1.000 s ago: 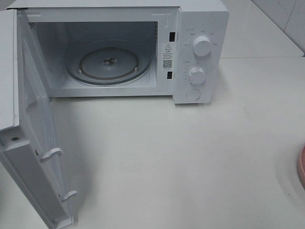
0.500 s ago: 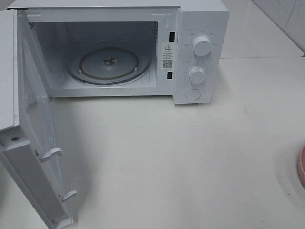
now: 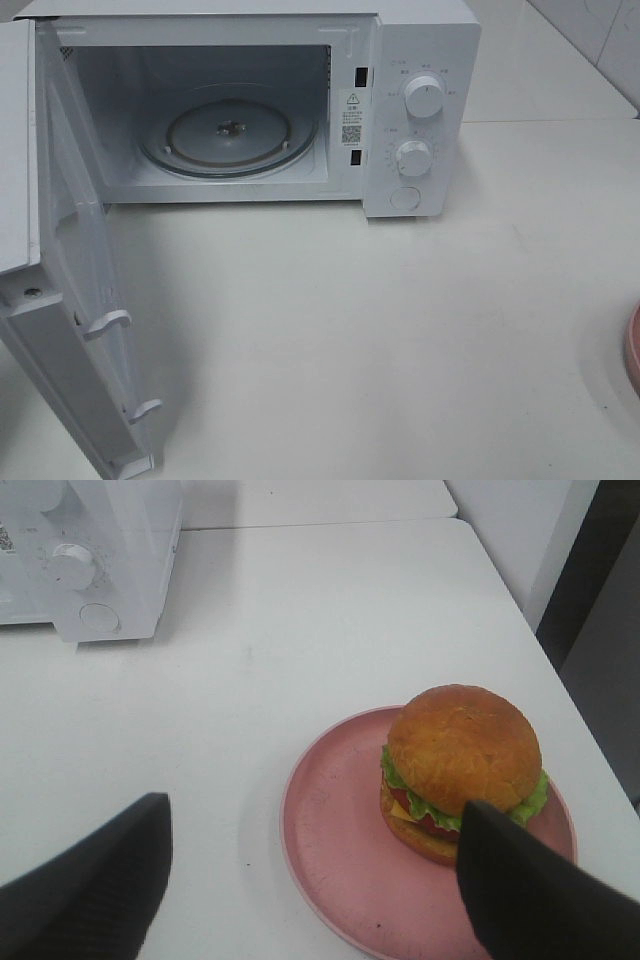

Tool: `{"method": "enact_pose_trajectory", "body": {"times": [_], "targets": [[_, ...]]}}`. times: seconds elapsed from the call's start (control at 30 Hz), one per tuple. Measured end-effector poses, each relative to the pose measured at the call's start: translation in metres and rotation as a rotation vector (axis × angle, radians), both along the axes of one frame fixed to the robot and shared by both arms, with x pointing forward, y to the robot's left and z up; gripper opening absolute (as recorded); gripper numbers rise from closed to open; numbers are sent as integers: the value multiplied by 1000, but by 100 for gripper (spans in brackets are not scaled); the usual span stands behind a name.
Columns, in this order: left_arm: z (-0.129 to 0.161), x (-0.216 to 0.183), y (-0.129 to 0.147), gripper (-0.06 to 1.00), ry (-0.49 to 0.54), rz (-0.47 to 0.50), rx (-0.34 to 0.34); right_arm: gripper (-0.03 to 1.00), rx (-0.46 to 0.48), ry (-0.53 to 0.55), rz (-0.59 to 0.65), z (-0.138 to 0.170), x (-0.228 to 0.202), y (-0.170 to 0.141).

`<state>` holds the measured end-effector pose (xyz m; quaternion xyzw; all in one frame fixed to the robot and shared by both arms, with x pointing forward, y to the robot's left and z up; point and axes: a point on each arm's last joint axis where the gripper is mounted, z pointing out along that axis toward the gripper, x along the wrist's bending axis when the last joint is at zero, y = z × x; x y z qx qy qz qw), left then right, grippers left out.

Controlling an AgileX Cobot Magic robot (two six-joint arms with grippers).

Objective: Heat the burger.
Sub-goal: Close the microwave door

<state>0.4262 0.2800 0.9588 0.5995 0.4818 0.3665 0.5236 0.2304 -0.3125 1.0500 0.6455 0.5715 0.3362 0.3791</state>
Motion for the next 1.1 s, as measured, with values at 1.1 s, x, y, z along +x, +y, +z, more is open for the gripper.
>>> {"method": "enact_pose_trajectory", "body": {"times": [1.1], "targets": [[-8,46,-75,0,-35,-245,-141,76,1,0,1,0,0,0]]}}
